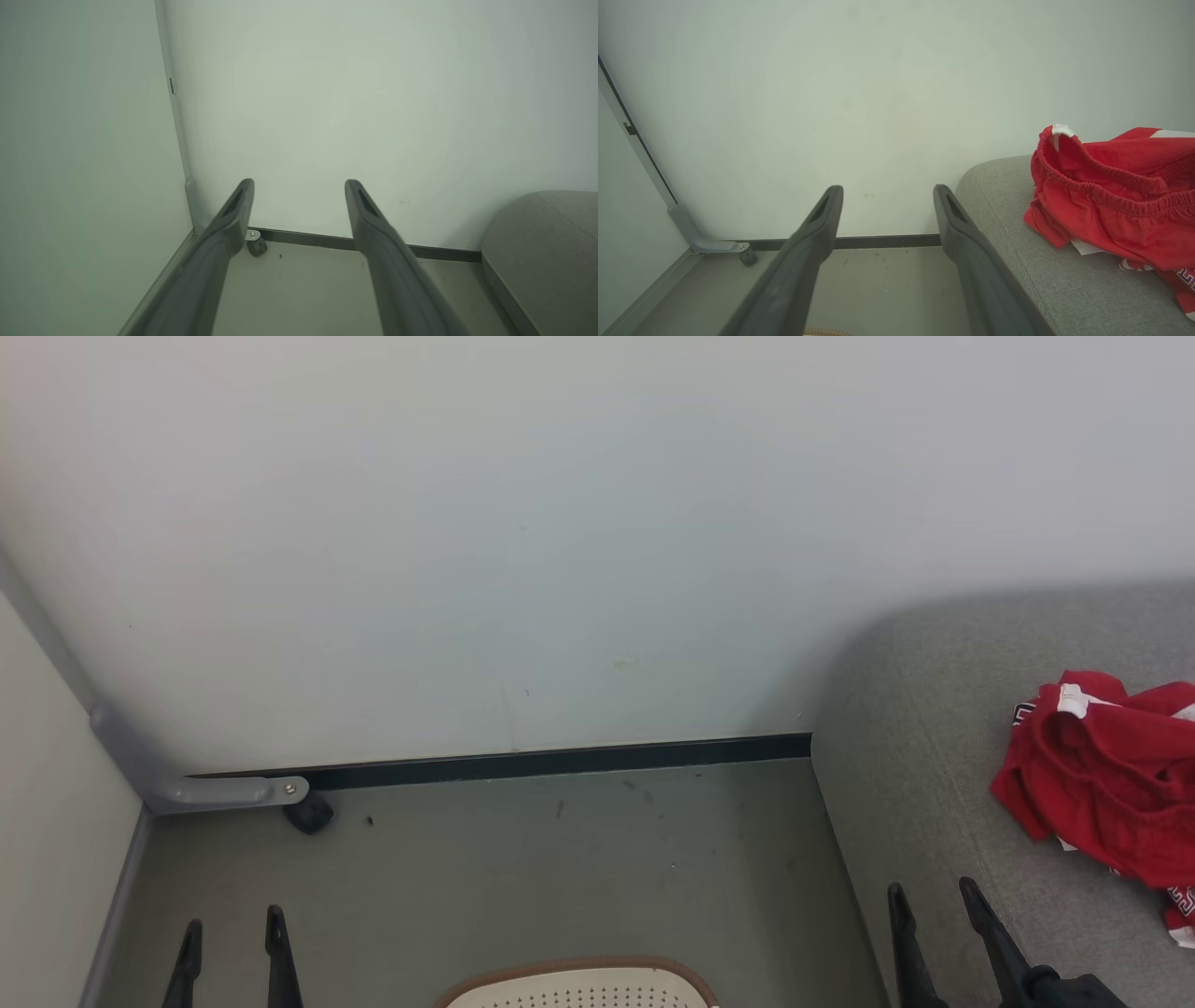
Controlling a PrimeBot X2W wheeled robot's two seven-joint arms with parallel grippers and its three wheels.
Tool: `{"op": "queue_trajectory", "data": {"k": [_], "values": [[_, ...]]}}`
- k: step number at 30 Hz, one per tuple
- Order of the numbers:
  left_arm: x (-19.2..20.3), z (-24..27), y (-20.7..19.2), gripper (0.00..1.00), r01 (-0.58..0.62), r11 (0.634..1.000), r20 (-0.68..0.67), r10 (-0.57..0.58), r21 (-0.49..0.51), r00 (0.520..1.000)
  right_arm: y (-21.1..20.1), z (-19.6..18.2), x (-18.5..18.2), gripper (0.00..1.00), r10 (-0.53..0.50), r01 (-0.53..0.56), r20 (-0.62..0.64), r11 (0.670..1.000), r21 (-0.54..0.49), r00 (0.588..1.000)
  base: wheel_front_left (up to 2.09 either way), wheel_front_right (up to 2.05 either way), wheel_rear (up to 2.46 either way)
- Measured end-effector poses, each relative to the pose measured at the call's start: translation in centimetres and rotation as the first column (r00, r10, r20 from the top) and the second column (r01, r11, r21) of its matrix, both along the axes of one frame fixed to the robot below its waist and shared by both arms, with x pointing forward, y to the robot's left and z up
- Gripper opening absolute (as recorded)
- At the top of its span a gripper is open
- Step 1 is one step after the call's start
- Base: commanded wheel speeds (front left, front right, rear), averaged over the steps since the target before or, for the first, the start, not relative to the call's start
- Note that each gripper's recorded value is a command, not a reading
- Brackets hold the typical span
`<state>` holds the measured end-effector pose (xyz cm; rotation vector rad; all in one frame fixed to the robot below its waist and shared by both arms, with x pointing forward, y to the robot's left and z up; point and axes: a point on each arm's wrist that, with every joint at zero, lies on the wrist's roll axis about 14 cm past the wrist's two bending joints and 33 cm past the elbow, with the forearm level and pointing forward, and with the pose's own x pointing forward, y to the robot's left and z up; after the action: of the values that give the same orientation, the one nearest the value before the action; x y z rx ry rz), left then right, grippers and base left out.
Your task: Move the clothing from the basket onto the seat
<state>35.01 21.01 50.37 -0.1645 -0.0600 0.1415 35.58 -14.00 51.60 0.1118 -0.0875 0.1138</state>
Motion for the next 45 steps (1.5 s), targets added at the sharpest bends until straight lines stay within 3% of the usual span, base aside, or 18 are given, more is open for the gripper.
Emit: {"op": "queue_trajectory", "data": {"k": [4,5,14,26,45], "values": [[0.0,-0.2,-0.1,1.0,0.005,1.0,-0.012,-0.005,0.003,1.0,0.0,0.0,0.0,1.0,0.0,0.0,0.0,1.0,0.0,1.0,0.0,0.0,0.0],[0.0,-0.4,-0.1,0.0,0.006,1.0,-0.022,-0.006,0.002,1.0,0.1,-0.2,0.0,0.0,0.0,0.0,-0.007,1.0,0.001,1.0,0.0,0.0,0.0],[-0.9,-3.2,-0.5,0.0,0.004,0.999,-0.112,-0.009,-0.043,0.994,-0.2,-3.0,-0.8,0.0,-0.016,0.019,-0.104,0.999,0.03,0.994,0.0,0.0,0.0],[-0.9,-4.2,-0.2,0.0,-0.026,0.977,-0.15,-0.006,-0.213,0.989,-1.4,-3.7,-0.4,0.0,-0.04,0.072,-0.173,0.98,0.185,0.984,0.0,0.0,0.0],[-0.1,-4.7,-0.3,0.0,-0.052,0.881,-0.165,-0.03,-0.47,0.986,-3.0,-4.7,0.3,0.0,-0.044,0.164,-0.27,0.883,0.439,0.962,0.0,0.0,0.0]]}}
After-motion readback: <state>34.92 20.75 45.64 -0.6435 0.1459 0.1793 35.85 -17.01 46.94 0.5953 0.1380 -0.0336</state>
